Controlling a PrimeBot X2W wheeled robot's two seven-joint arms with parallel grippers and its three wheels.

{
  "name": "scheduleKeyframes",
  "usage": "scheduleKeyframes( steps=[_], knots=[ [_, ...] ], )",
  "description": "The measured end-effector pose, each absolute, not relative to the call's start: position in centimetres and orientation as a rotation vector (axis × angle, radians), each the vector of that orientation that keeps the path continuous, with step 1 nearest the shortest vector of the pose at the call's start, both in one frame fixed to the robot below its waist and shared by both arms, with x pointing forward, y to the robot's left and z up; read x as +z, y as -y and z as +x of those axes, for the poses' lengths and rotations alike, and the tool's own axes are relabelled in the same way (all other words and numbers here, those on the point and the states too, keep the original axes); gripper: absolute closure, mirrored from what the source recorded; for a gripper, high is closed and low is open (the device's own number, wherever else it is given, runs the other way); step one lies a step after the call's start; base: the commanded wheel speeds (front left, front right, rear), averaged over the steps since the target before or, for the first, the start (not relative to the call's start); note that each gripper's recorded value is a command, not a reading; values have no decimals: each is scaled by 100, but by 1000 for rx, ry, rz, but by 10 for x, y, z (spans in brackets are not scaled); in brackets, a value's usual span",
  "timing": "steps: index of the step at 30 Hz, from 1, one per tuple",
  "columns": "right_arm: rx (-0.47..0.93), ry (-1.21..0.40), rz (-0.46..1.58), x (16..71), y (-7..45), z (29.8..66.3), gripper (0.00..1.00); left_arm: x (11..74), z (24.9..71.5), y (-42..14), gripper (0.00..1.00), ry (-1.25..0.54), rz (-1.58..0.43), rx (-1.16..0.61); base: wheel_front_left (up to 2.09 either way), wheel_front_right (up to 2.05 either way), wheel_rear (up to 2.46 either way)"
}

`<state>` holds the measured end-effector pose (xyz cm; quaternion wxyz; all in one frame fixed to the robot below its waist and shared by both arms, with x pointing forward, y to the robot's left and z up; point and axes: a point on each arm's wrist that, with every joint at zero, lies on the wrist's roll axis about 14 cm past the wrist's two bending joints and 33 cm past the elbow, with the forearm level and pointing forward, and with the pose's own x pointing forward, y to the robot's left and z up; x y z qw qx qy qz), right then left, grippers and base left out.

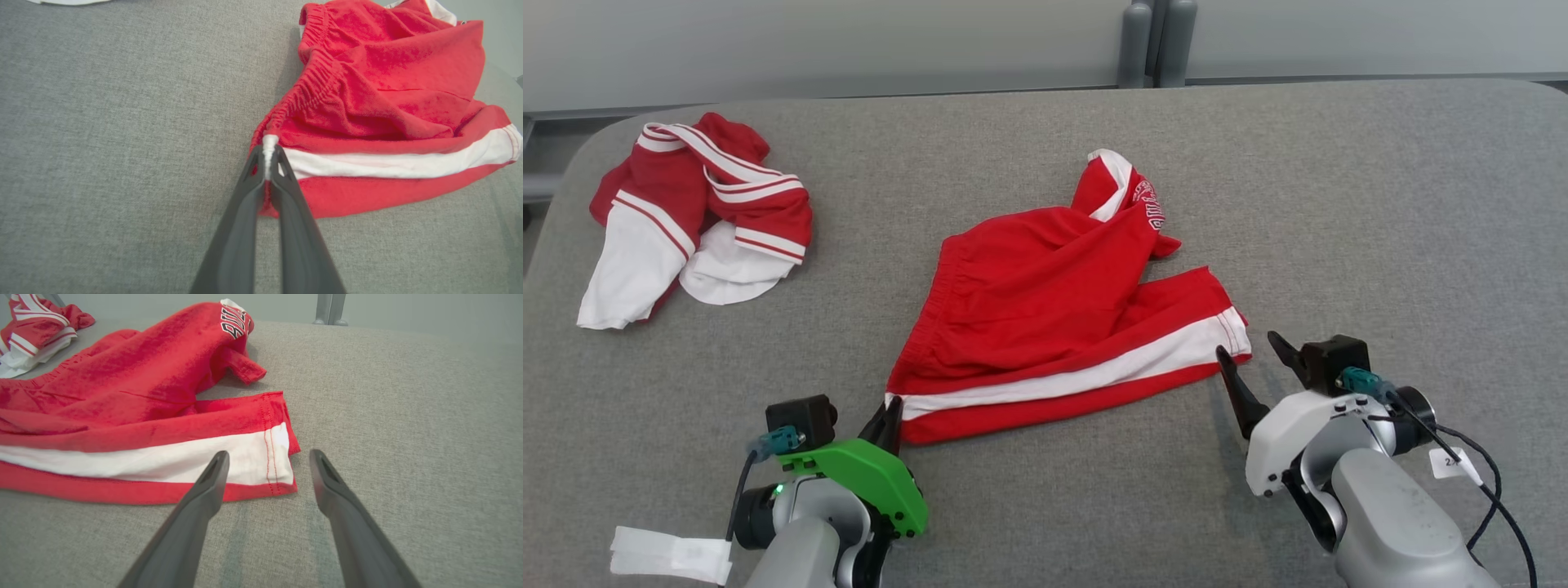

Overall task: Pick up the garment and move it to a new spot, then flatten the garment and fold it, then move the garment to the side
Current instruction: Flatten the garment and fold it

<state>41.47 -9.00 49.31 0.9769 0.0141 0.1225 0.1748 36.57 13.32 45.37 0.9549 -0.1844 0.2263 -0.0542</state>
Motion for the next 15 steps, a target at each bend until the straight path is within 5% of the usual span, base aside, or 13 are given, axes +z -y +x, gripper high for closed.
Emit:
scheduleKeyframes(
  steps=[13, 15],
  knots=[
    [397, -346, 28, 466, 70, 428, 0, 445, 365, -137, 100, -474, -385, -90, 0, 0, 0],
    [405, -350, 30, 466, 66, 431, 20, 443, 365, -137, 100, -478, -388, -89, 0, 0, 0]
  ],
)
